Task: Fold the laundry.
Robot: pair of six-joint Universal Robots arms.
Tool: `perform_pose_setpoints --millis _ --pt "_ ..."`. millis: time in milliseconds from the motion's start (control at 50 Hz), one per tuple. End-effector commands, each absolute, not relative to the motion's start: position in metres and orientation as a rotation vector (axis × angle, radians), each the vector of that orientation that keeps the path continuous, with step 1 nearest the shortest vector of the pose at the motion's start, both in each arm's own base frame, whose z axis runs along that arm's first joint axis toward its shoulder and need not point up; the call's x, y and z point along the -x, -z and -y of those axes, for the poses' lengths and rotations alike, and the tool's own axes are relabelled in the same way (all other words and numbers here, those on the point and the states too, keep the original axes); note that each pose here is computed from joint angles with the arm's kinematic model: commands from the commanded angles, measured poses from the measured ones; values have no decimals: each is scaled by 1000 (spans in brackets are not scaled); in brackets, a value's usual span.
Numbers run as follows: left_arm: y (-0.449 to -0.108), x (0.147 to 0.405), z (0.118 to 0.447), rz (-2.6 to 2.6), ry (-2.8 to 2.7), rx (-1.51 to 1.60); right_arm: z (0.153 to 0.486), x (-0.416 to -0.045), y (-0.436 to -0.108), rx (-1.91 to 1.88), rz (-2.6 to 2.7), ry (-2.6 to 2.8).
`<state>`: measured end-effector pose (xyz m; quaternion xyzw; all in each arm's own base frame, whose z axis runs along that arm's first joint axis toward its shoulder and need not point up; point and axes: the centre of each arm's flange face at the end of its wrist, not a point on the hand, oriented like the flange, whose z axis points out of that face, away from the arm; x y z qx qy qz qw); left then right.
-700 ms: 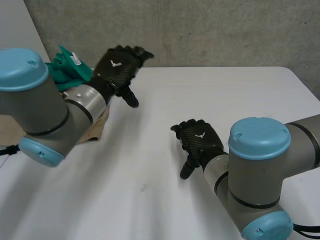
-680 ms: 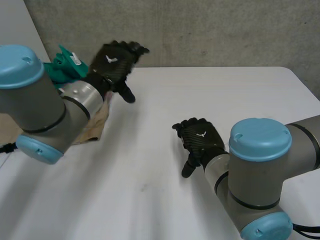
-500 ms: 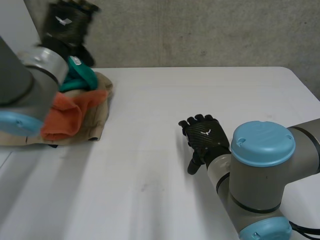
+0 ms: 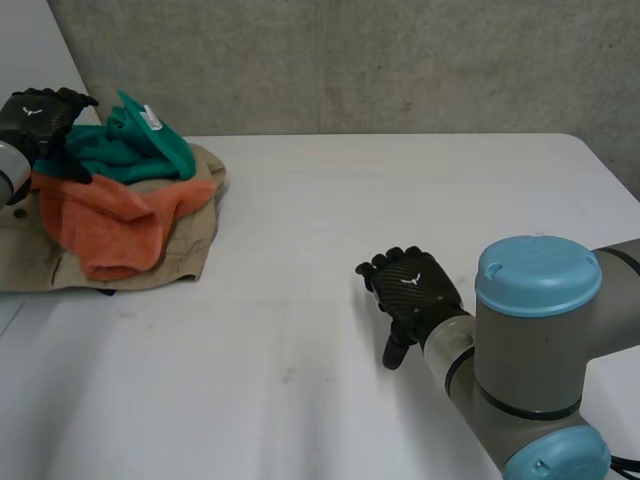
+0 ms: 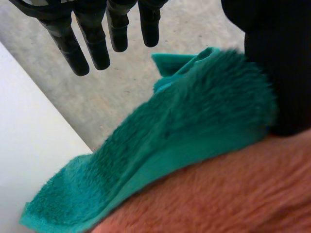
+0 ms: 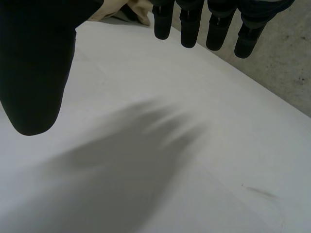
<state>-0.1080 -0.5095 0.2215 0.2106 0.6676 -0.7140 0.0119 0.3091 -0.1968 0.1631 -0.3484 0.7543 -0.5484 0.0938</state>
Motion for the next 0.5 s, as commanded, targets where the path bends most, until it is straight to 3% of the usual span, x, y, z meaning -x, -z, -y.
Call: perform_pose_setpoints --millis 20,500 --pt "-218 100 526 -1967 2355 -592 199 -304 -160 1028 -2261 1623" --pt "-165 107 541 -1979 2269 -719 217 -296 -151 1031 -2304 1636"
